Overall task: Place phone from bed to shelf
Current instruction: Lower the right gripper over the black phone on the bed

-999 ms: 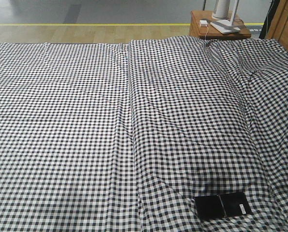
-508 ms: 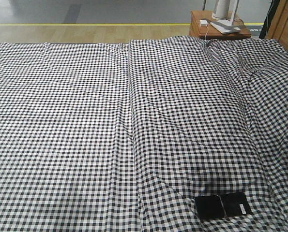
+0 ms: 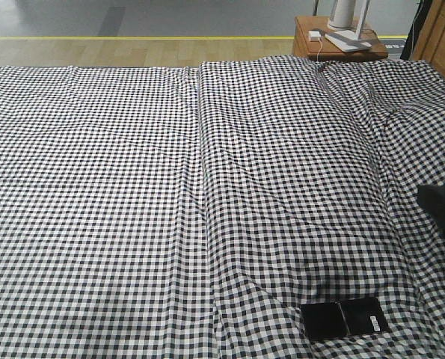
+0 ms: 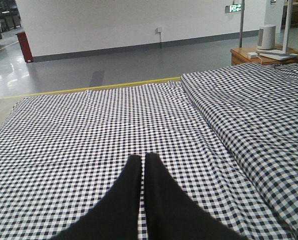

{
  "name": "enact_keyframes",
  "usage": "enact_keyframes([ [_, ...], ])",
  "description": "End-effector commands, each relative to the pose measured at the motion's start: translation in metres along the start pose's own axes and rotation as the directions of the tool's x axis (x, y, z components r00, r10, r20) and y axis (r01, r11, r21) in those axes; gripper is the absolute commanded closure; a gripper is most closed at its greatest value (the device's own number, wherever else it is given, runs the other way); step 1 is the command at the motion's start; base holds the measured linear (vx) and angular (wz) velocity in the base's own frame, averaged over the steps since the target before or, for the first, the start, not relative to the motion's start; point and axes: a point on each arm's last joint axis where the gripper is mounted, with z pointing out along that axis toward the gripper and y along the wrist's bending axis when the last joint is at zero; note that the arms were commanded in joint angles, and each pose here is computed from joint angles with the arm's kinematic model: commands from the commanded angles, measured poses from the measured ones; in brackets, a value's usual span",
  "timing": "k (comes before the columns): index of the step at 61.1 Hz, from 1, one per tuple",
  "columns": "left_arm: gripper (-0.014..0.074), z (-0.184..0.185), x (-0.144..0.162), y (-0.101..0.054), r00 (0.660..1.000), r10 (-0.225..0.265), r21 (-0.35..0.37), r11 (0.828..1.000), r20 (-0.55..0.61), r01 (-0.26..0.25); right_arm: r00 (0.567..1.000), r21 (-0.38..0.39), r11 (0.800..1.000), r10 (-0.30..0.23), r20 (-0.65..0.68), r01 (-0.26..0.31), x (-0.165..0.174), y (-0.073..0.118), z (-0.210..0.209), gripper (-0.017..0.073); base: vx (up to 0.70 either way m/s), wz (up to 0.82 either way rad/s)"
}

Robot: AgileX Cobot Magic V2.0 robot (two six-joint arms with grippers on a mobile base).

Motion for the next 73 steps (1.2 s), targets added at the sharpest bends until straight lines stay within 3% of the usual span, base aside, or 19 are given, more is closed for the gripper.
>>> enact_keyframes([
  [1, 0.0593, -0.003, -0.015, 0.001, 0.995, -0.009, -0.002, 1.000, 0.099, 0.009, 0.999, 0.011, 1.000, 0.001, 0.051, -0.001, -0.014, -0.002, -0.002, -0.0156, 0.00, 0.00],
  [12, 0.0593, -0.003, -0.015, 0.001, 0.995, -0.009, -0.002, 1.000, 0.099, 0.009, 0.992, 0.041, 0.994, 0.101, -0.076, -0.098, -0.033, -0.015, -0.001, -0.0148, 0.00, 0.00],
  [21, 0.0593, -0.003, -0.015, 0.001, 0.995, -0.009, -0.002, 1.000, 0.099, 0.009, 0.959, 0.138, 0.973, 0.207, -0.191, -0.183, -0.044, -0.051, 0.003, -0.0142, 0.00, 0.00],
  [27, 0.0593, -0.003, -0.015, 0.001, 0.995, -0.009, -0.002, 1.000, 0.099, 0.009, 0.931, 0.138, 0.965, 0.254, -0.262, -0.224, -0.045, -0.074, 0.018, -0.0138, 0.00, 0.00],
  [33, 0.0593, -0.003, -0.015, 0.001, 0.995, -0.009, -0.002, 1.000, 0.099, 0.009, 0.909, 0.102, 0.966, 0.259, -0.327, -0.238, -0.040, -0.094, 0.045, -0.0129, 0.00, 0.00],
  [50, 0.0593, -0.003, -0.015, 0.001, 0.995, -0.009, -0.002, 1.000, 0.099, 0.009, 0.831, 0.019, 0.941, 0.306, -0.465, -0.337, -0.004, -0.155, 0.129, -0.0114, 0.00, 0.00],
  [61, 0.0593, -0.003, -0.015, 0.001, 0.995, -0.009, -0.002, 1.000, 0.099, 0.009, 0.776, -0.109, 0.897, 0.303, -0.553, -0.428, 0.031, -0.182, 0.178, -0.0104, 0.00, 0.01],
  [67, 0.0593, -0.003, -0.015, 0.001, 0.995, -0.009, -0.002, 1.000, 0.099, 0.009, 0.741, -0.166, 0.865, 0.289, -0.607, -0.474, 0.053, -0.189, 0.203, -0.0096, 0.00, 0.00],
  [73, 0.0593, -0.003, -0.015, 0.001, 0.995, -0.009, -0.002, 1.000, 0.099, 0.009, 0.714, -0.198, 0.848, 0.262, -0.650, -0.492, 0.076, -0.194, 0.229, -0.0093, 0.00, 0.00],
])
